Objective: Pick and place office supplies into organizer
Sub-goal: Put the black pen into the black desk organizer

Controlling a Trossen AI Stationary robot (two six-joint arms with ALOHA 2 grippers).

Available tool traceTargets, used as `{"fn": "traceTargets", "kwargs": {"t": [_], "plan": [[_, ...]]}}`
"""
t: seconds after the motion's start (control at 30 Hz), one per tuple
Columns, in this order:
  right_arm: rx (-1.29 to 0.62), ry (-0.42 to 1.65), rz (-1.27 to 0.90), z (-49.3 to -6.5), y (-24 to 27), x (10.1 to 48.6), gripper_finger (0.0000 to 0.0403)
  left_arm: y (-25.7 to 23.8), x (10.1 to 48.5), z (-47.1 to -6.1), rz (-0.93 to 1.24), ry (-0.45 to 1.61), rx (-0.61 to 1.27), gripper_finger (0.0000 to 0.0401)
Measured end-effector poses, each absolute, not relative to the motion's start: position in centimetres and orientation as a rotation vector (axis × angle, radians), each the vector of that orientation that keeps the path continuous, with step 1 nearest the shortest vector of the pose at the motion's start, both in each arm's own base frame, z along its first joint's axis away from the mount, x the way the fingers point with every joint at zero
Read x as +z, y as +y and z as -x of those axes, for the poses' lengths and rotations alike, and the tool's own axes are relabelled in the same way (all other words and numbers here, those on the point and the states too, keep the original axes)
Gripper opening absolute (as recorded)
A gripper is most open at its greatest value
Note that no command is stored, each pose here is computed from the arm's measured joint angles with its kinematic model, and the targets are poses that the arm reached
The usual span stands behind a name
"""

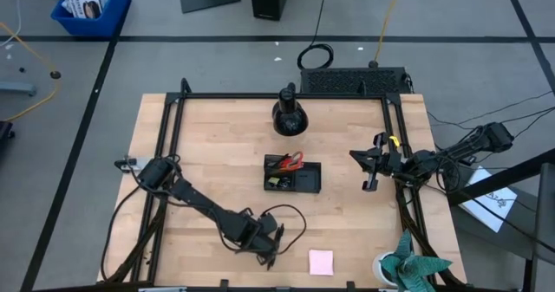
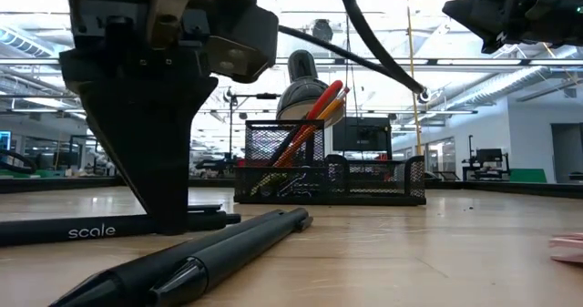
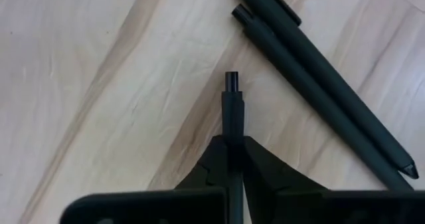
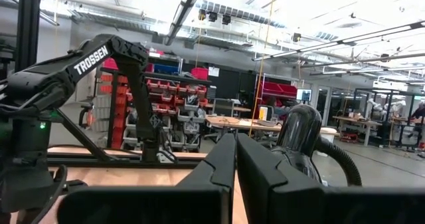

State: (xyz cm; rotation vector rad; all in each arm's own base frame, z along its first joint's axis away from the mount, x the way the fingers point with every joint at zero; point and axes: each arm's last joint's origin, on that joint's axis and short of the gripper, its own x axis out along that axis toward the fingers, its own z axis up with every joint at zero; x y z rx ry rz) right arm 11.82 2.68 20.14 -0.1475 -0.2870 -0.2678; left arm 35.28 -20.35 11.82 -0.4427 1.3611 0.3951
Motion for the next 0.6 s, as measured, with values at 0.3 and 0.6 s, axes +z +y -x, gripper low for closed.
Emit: {"fn": "traceTargets", "kwargs": {"t": [0.3,0.6], "plan": [[-0.266,-0.288,0.140,-11.8,2.7,20.1,0.0009,-20.5,12.1,-35.5,0.302,1.263,0.352,0.0022],[-0.266,-0.290,0.133,-11.8,2.7,20.1,0.0009,-18.5,17.2,-35.8,0.076,0.964,0.463,0.0018]]}}
